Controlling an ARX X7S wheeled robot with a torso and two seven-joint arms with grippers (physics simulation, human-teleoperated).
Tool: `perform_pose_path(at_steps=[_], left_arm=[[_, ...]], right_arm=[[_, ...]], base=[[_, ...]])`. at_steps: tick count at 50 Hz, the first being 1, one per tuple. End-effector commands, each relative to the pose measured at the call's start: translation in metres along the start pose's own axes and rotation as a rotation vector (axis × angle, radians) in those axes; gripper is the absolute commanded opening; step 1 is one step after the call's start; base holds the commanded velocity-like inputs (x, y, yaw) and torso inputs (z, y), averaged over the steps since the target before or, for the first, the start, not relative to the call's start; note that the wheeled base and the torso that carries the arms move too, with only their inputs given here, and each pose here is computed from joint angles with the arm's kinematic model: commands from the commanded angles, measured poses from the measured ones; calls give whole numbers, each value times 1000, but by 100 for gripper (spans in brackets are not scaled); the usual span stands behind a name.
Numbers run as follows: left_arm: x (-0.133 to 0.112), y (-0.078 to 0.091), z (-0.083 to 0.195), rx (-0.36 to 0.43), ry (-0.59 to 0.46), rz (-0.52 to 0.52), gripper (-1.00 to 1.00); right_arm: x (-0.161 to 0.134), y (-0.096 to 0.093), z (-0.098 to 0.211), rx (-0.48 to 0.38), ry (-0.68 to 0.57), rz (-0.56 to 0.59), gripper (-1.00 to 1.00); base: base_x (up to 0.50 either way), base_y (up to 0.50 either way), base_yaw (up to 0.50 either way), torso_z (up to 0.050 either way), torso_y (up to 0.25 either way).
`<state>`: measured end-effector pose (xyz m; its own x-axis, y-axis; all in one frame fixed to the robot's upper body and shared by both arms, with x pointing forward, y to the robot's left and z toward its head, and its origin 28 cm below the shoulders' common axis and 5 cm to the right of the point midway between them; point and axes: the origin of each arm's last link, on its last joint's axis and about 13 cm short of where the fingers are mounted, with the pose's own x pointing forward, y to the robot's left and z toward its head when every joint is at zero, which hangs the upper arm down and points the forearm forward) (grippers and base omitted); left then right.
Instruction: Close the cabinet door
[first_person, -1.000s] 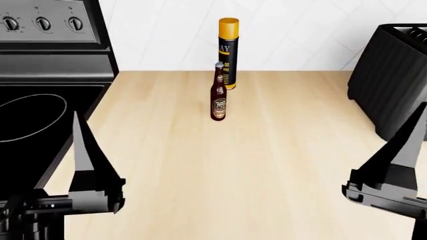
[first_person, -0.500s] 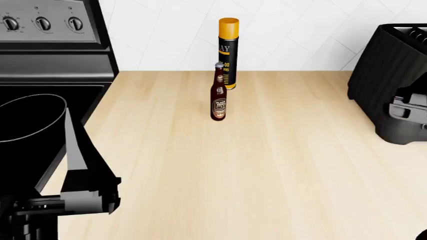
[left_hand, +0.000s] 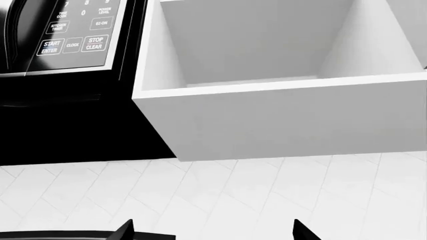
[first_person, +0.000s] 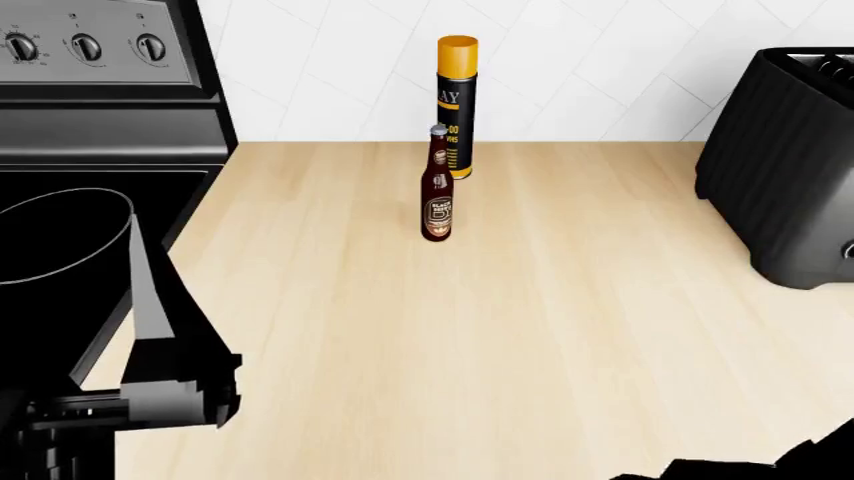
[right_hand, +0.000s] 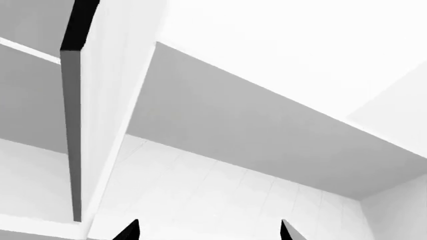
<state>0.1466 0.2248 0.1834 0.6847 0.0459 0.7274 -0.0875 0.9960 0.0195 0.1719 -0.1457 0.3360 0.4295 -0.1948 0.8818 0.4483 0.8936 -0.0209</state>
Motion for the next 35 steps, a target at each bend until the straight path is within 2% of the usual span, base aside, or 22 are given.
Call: perform_pose_path(at_steps=[1,12,35], left_arm=[[1,0,0,-3,1,0,100],[2,0,2,-6,-2,-1,100],[2,0,3,-4,-1,0,100]], right_arm=[[17,-2,22,19,-29,-15,100],[23,-2,43,16,-67,-4,100],[55,0,48,2,-67,-26,100]], base=[[0,0,0,0,0],[0,0,0,0,0],[0,0,0,0,0]])
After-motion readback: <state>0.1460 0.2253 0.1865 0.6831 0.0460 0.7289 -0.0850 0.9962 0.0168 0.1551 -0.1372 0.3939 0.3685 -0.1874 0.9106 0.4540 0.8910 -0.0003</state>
